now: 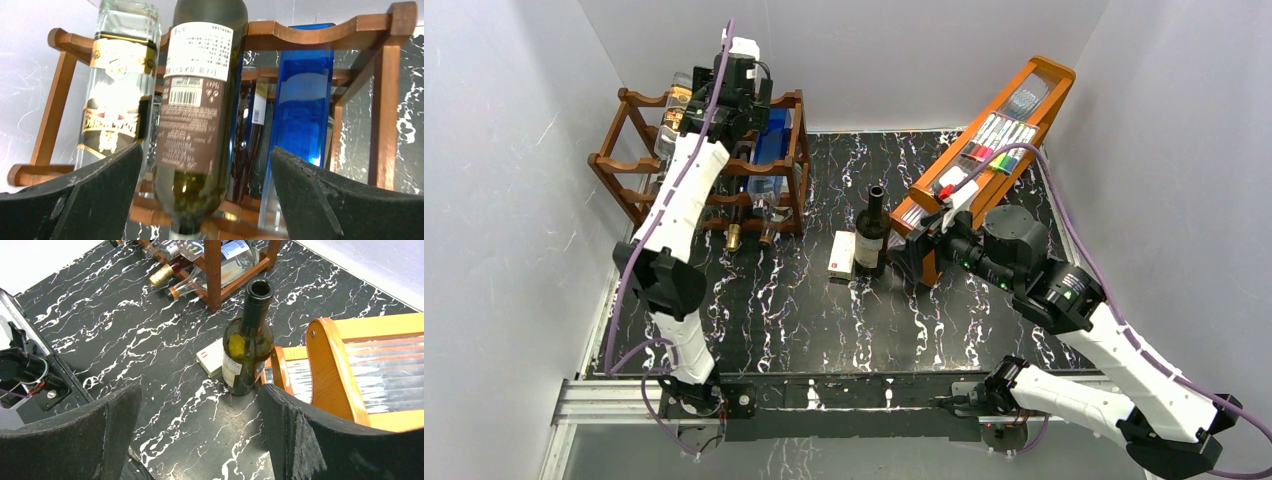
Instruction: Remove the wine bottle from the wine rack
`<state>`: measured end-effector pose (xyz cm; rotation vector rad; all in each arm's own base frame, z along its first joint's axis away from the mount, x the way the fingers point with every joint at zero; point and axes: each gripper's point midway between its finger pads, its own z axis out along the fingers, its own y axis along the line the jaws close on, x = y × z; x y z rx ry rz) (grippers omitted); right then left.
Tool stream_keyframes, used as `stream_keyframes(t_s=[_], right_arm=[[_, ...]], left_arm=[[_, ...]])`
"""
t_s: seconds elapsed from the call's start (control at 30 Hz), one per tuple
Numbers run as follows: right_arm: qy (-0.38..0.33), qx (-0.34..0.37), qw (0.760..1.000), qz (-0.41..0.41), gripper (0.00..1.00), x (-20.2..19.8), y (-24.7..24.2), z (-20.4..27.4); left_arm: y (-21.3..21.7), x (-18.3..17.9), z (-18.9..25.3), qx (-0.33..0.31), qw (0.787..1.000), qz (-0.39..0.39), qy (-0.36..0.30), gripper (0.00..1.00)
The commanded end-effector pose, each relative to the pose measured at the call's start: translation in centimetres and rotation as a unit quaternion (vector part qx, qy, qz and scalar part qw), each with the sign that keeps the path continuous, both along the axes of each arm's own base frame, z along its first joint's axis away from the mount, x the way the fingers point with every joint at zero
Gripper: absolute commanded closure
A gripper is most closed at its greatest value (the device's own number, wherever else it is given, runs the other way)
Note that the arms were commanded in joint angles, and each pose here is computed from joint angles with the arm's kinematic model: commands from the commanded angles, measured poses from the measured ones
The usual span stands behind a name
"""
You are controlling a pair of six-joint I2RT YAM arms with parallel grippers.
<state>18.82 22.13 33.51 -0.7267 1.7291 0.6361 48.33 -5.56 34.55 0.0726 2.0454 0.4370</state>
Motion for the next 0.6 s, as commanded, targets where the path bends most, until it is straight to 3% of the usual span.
stream_keyframes(t_s=[0.0, 0.57], right_arm=[[-0.01, 0.025, 1.0, -0.008, 0.02, -0.5, -0.8, 2.9], [-0.002, 0.016, 1.0, -0.025, 0.02, 0.1, -1.0, 2.3]], left_arm=[[0.7, 2.2, 1.2, 0.012, 1.0, 0.006, -0.027, 0.02], [3.4, 6.0, -3.2, 0.011, 0.999, 0.045, 0.005, 0.02]])
